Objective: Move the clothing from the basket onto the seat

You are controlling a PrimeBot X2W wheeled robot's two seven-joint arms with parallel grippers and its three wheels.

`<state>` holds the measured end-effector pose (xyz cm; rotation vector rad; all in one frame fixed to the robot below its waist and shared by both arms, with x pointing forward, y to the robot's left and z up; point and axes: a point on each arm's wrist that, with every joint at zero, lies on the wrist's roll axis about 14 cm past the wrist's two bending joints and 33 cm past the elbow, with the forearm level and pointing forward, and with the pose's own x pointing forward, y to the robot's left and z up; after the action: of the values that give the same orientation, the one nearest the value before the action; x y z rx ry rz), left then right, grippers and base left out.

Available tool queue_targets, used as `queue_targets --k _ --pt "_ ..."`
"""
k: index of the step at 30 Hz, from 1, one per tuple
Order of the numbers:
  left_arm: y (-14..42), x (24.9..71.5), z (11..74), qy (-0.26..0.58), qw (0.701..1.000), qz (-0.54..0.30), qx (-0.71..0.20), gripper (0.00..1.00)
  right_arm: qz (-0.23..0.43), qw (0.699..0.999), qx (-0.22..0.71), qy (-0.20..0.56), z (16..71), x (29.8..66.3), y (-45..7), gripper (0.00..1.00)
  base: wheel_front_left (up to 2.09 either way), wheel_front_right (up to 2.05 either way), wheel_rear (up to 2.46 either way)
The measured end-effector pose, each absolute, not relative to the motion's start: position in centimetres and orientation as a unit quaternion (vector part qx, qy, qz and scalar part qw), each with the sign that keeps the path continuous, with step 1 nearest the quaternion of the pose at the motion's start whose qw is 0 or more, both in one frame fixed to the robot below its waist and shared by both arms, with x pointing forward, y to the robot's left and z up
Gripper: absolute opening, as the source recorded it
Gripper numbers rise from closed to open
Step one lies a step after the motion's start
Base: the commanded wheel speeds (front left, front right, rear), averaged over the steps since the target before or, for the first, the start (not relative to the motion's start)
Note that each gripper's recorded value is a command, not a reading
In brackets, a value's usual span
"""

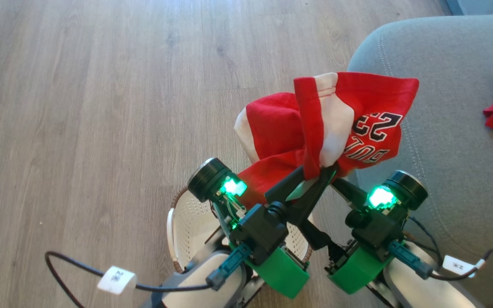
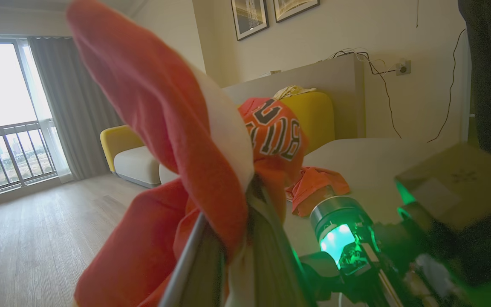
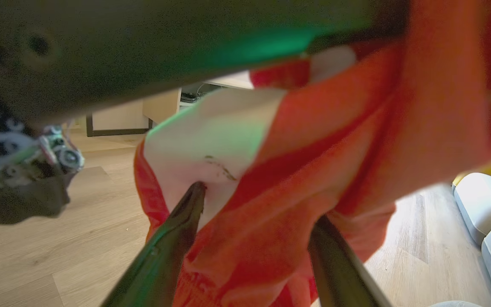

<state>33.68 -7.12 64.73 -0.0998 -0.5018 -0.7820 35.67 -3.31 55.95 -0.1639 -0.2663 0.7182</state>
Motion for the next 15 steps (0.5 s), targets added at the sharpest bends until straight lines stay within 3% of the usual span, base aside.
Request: queue_targets --k 7,8,9,10,15 --pt "-7.1 33.1 64.8 -0.241 0.892 -0.380 -0.048 0.00 0.340 0.930 -0.053 -0.132 56.4 36.3 -2.8 1.00 0.00 0.00 0.00" --pt "-7.1 33.1 64.8 -0.242 0.892 -0.379 -0.048 0.00 0.337 0.931 -0.047 -0.132 56.5 36.4 -2.8 0.32 0.00 0.00 0.00" --pt "-7.0 33.1 64.9 -0.242 0.892 -0.378 -0.048 0.00 0.335 0.932 -0.043 -0.131 56.5 36.5 -2.8 0.32 0.00 0.00 0.00" --pt "-7.0 33.1 64.9 -0.241 0.892 -0.378 -0.049 0.00 0.333 0.933 -0.041 -0.131 56.6 36.5 -2.9 0.00 0.00 0.00 0.00" --pt "-6.9 33.0 64.7 -0.238 0.894 -0.377 -0.051 0.00 0.323 0.937 -0.039 -0.130 56.6 36.8 -3.4 0.00 0.00 0.00 0.00"
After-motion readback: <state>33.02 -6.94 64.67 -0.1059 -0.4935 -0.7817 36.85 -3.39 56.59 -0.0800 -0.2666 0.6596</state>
